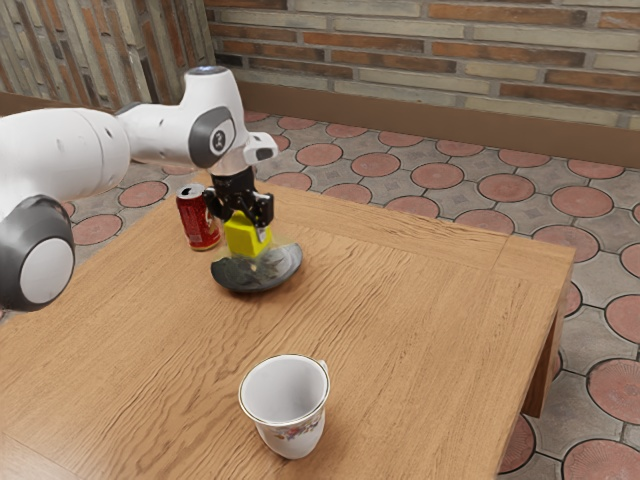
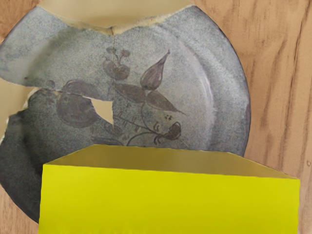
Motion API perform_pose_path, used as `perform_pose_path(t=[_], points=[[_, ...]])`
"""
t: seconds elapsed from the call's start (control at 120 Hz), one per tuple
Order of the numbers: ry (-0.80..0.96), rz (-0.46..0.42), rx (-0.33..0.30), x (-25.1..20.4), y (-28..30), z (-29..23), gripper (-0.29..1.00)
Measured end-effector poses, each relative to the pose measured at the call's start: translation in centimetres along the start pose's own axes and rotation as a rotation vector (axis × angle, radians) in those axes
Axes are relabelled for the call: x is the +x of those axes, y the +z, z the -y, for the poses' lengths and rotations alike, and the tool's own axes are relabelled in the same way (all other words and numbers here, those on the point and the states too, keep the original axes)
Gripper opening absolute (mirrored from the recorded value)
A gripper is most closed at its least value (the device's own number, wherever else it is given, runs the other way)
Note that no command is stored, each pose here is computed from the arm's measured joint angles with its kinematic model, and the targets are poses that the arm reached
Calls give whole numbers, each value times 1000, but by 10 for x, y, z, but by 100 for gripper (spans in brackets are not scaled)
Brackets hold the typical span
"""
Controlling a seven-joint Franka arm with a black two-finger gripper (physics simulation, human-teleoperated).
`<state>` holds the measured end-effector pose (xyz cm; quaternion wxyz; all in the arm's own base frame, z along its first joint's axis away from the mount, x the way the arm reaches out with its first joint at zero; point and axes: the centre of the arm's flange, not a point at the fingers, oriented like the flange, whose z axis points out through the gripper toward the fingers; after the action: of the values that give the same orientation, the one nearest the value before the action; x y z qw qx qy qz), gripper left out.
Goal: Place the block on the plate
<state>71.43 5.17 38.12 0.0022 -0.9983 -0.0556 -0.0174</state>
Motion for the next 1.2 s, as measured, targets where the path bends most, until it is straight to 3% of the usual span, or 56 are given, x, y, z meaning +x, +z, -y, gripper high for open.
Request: perform_pose_path(t=[0.433,0.633,0.8,0.933,1.2], points=[[14,-5,42,42,87,22,37],[24,-21,35,43,85,22,56],[36,-54,13,37,48,15,64],[83,-20,-27,6,21,-10,67],[318,25,-51,-46,-100,-31,69]])
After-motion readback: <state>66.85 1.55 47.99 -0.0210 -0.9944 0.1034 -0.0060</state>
